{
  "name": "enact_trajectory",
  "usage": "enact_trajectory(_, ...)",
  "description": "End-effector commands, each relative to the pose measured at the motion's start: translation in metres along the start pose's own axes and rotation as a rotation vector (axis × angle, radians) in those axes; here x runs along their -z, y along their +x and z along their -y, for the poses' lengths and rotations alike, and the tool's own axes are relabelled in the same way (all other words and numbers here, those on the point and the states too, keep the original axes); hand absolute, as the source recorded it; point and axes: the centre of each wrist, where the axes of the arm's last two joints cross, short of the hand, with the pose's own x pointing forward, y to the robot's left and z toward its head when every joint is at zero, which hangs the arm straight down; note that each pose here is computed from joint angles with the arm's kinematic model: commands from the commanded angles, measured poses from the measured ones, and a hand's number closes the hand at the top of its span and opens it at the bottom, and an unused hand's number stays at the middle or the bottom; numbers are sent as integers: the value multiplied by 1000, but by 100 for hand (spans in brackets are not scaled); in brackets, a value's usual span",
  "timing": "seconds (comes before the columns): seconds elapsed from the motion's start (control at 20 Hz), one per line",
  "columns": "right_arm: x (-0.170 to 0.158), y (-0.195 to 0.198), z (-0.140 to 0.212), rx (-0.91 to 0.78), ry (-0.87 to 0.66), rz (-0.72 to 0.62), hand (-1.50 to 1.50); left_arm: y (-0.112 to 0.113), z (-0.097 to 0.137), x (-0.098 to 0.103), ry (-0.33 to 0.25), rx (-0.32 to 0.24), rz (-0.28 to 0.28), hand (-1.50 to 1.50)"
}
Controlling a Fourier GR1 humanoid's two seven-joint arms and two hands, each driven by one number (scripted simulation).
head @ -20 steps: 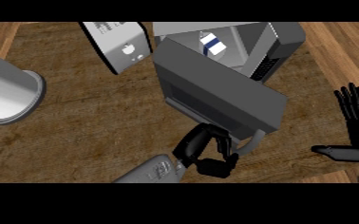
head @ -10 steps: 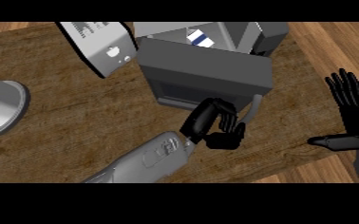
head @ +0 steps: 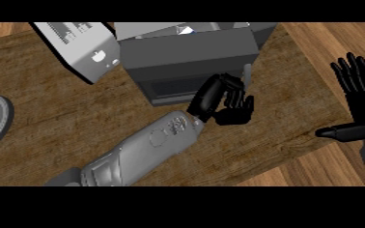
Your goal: Pick up the milk, place it into the microwave and close the microwave
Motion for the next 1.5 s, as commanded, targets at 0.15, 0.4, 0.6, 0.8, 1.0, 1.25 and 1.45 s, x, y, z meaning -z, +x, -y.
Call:
enact_trajectory(0.15, 26, 10, -7, 96, 108, 88, -150, 23, -12, 29, 50, 27, 31, 150)
enact_trajectory(0.4, 44, 22, -8, 101, 155, 102, -150, 26, -19, 38, 87, 36, 31, 150)
enact_trajectory(0.6, 54, 27, -14, 141, 217, 111, -150, 30, -25, 45, 114, 30, 25, 150)
enact_trajectory(0.8, 64, 33, -20, 163, 292, 103, -150, 32, -24, 46, 130, 18, 36, 150)
enact_trajectory(1.0, 69, 40, -22, 165, 340, 80, -150, 35, -25, 48, 156, 16, 43, 150)
enact_trajectory(1.25, 97, 66, -43, 154, 578, 133, 150, 33, -24, 47, 160, 3, 39, 150)
enact_trajectory(1.45, 104, 73, -62, 167, 668, 149, 150, 32, -24, 47, 175, 8, 38, 150)
